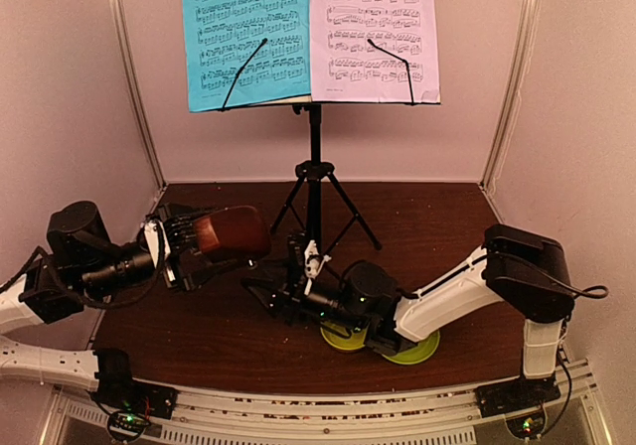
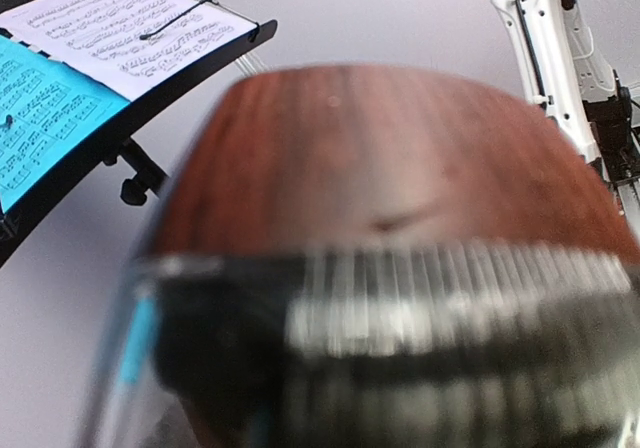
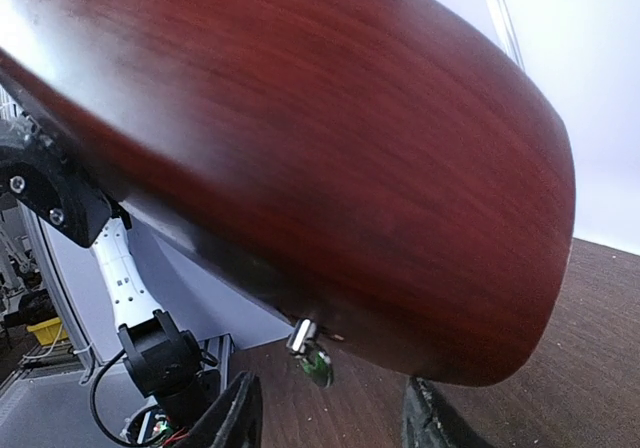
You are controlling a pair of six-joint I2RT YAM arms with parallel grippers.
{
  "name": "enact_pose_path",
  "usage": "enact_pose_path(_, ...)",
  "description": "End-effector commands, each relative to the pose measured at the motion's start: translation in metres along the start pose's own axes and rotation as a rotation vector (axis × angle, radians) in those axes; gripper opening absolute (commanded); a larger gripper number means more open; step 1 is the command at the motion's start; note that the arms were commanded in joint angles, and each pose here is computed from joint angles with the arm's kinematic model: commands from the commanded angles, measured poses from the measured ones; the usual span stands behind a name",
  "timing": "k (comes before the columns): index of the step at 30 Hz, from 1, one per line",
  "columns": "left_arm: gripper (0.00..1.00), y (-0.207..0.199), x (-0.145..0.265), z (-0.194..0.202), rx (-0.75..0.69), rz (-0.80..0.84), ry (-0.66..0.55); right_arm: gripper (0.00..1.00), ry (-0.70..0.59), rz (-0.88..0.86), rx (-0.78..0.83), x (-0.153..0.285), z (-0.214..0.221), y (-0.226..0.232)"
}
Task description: Set up the instrument practice props
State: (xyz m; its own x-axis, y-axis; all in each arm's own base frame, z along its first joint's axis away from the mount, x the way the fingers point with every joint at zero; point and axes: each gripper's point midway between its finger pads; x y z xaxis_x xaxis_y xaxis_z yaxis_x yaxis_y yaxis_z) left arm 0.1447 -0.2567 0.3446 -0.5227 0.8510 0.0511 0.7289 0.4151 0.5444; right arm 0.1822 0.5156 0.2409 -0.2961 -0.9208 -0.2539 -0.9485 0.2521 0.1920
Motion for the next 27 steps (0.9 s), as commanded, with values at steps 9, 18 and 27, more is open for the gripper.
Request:
enact_pose_path(9,0.10,0.018,0.014,-0.060,-0.072,-0.022,-0.210,0.44,-0.137,-0.075,-0.006,0.010,-0.060,0.018)
enact_pose_path(18,0.09,0.020,0.014,-0.059,-0.071,-0.035,-0.209,0.41,-0.171,-0.124,-0.014,0.012,-0.077,0.029)
enact_pose_path(27,0.09,0.027,0.008,-0.051,-0.071,-0.081,-0.165,0.34,-0.178,-0.159,-0.023,0.011,-0.084,0.036)
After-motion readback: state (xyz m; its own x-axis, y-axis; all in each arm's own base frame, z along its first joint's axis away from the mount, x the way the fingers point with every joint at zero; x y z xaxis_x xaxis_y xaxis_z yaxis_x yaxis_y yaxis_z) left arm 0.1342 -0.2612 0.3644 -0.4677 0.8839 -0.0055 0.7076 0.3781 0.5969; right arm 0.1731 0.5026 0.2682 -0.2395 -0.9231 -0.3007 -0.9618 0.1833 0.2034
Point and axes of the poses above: each gripper's point midway between its finger pads, its own x axis back along the fingers, its own y axis along the line the jaws close on, z = x × y, and after that the axes turned 3 degrees about x, right-handed
